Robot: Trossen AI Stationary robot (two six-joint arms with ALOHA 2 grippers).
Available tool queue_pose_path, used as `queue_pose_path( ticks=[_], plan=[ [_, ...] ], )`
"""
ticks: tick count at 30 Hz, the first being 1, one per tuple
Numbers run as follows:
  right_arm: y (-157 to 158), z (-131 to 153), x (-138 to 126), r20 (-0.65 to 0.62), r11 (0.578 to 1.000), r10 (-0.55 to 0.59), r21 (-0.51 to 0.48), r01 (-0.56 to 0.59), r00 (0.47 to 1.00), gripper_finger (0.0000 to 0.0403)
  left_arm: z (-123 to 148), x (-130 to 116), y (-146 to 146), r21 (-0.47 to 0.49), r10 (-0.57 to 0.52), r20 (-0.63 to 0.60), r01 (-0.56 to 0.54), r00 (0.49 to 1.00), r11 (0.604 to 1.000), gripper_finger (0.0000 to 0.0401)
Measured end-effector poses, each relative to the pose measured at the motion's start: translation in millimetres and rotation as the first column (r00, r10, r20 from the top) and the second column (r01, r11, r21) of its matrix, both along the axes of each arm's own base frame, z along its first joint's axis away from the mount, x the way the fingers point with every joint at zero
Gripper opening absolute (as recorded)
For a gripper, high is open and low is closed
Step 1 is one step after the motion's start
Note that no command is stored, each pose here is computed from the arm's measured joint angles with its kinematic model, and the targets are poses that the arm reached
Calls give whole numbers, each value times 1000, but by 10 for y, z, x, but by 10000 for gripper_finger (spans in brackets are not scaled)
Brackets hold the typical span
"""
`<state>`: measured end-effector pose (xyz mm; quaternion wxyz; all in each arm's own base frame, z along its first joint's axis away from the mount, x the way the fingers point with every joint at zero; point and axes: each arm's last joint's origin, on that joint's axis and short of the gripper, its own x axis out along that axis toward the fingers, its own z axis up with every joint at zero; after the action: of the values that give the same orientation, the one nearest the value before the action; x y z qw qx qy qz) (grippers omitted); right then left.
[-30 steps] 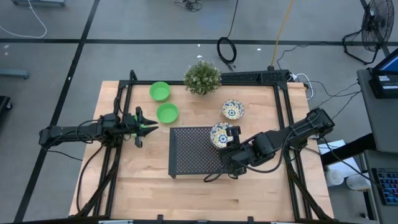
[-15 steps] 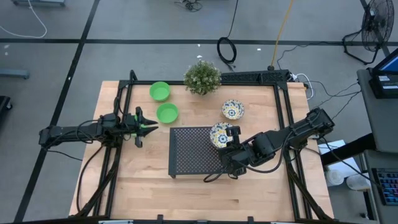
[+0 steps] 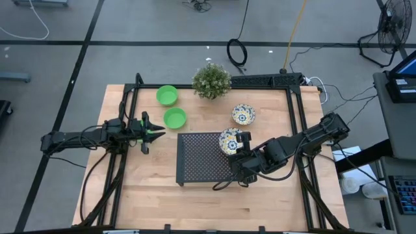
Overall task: Pick & Place Mini bowls
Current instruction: Stack the right white patterned bowl on top of the white patterned bowl on the shelf
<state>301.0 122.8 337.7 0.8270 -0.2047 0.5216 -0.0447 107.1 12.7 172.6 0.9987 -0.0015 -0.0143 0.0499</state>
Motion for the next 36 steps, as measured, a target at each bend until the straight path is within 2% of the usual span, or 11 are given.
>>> queue_pose_path(
  ticks=[13,36],
  plan=[
    [25,-174,22,-25,999,17,41,-16,1000,0,0,0,0,0,0,0,0,1000,1000,99],
    [24,-181,20,-27,999,11,43,-9,1000,0,0,0,0,0,0,0,0,1000,1000,99]
  ],
)
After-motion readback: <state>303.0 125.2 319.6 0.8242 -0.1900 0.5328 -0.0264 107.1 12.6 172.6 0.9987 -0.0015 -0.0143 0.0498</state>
